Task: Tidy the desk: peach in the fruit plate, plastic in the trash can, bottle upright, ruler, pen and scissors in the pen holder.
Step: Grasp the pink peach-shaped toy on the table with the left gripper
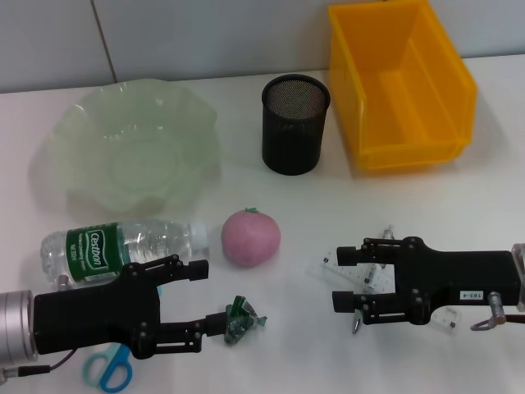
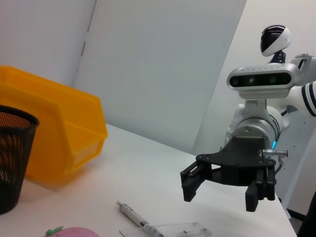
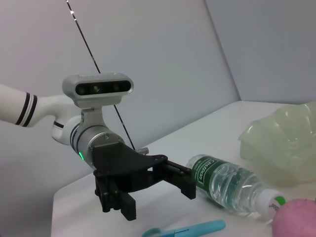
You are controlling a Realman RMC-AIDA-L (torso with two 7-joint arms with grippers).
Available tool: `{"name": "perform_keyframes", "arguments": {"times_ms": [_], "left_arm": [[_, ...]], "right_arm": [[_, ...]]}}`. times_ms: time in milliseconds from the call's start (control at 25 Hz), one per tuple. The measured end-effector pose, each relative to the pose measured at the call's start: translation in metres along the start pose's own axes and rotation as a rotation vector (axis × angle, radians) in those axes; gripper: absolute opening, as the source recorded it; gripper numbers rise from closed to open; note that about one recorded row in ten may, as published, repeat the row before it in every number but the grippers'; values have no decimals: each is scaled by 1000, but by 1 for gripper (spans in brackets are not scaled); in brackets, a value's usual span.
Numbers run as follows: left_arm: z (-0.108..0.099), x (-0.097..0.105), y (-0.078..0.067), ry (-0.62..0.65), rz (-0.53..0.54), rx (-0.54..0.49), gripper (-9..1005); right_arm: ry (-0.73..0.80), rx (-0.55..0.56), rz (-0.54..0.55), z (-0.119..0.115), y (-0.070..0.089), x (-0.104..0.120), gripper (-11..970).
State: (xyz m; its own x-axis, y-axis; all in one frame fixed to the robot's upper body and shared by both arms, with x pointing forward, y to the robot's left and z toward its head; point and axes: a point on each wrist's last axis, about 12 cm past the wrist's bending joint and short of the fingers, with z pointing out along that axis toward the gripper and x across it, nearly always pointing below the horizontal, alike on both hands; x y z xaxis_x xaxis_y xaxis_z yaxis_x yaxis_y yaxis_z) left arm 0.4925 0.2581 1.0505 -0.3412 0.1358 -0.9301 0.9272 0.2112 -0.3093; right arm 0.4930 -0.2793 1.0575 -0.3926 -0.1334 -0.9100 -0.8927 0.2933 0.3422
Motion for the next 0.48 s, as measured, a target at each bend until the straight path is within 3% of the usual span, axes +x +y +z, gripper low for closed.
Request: {"name": "perform_keyframes", "arguments": {"times_ms": [480], "left_arm": [[0, 0, -1, -1, -1, 5, 834]], "right_arm": [[0, 2, 1, 0, 0, 0, 769]]}}
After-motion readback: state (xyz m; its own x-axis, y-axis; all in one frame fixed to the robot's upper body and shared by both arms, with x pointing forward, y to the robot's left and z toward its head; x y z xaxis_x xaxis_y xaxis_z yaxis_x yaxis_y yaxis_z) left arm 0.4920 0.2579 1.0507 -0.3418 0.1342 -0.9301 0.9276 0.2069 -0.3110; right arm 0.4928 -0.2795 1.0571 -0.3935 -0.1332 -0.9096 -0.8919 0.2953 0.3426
